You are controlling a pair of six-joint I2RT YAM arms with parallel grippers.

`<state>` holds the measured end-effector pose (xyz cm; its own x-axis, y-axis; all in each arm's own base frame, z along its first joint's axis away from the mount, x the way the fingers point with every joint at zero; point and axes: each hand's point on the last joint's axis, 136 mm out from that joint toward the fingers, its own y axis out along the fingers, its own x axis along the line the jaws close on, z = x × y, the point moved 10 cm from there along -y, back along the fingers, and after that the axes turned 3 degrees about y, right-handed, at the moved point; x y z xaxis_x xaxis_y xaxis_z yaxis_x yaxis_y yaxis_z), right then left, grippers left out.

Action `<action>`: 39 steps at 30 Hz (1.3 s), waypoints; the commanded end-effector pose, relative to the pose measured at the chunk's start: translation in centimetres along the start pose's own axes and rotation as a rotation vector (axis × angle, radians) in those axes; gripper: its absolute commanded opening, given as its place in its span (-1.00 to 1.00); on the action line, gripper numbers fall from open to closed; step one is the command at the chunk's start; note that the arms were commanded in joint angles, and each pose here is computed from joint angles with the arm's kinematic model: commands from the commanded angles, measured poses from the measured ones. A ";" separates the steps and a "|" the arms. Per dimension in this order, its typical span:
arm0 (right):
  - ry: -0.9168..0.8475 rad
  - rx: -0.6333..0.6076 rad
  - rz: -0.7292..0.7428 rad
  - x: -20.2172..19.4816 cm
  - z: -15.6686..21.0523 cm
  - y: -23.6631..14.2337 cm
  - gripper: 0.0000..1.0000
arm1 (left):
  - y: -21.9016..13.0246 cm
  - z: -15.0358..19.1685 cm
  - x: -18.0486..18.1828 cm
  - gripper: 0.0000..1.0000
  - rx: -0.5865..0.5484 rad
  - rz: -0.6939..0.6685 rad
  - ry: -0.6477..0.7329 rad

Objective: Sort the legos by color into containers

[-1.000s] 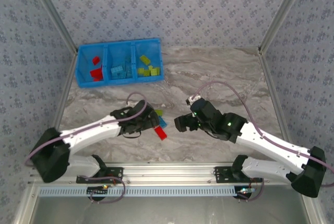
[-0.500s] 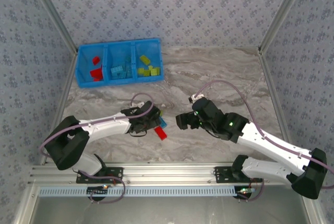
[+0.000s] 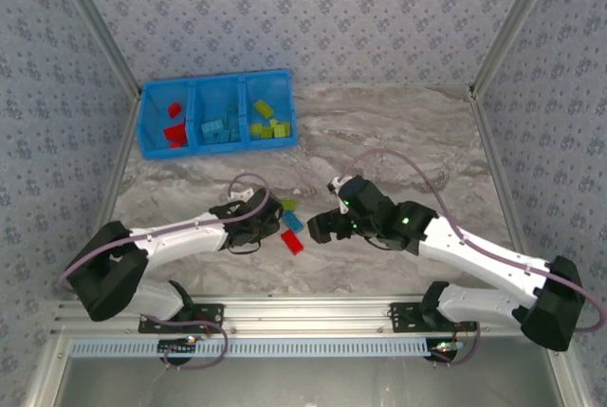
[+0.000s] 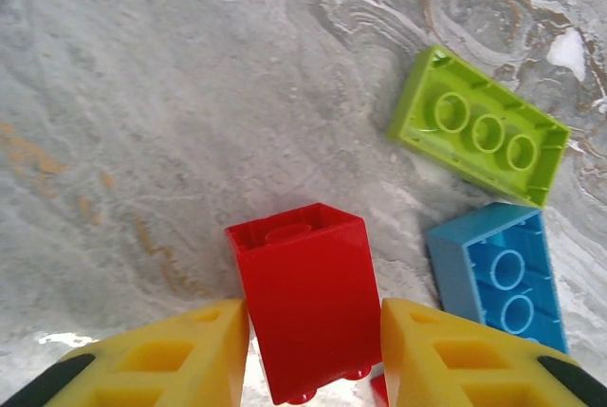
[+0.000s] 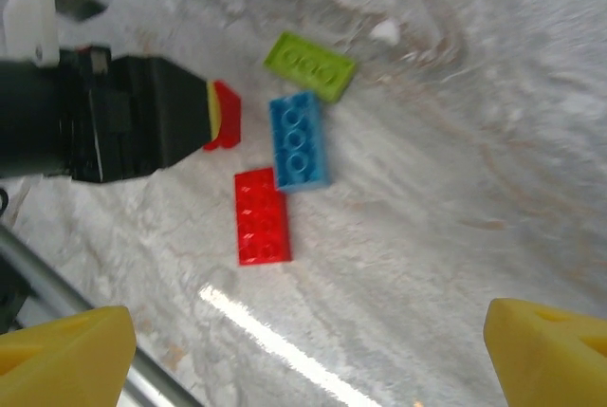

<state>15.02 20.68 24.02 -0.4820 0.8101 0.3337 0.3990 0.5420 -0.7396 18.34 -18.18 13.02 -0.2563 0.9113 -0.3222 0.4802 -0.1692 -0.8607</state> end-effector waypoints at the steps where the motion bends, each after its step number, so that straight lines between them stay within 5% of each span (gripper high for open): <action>1: -0.062 0.017 -0.096 1.9 -0.7 0.2 0.95 | 0.0 0.6 2.6 -0.20 0.020 -0.115 0.025; 8: -0.086 0.043 -0.070 2.7 -1.0 1.2 0.94 | 0.0 0.0 1.7 0.34 0.029 -0.049 0.087; 18: -0.084 0.046 -0.038 2.9 -0.8 1.3 0.95 | 2.2 0.1 1.7 0.42 0.054 -0.089 0.094; 29: -0.105 0.057 -0.063 3.1 -0.7 1.3 0.96 | 0.2 -0.5 1.4 -0.35 0.043 -0.036 0.110; 33: -0.118 0.044 -0.107 3.6 -0.9 0.9 0.96 | -3.4 -2.8 1.1 -0.38 -0.082 0.042 0.112; 39: -0.114 -0.034 -0.083 3.4 -1.6 -0.2 0.97 | -8.6 -11.6 3.2 -0.40 -0.374 -0.009 0.034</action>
<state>14.47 23.81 24.33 -0.5829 0.7429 0.3293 0.3289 0.5863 -0.7403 21.41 -11.80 20.80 -0.2194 0.9084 -0.3559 0.6769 -0.1210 -0.7261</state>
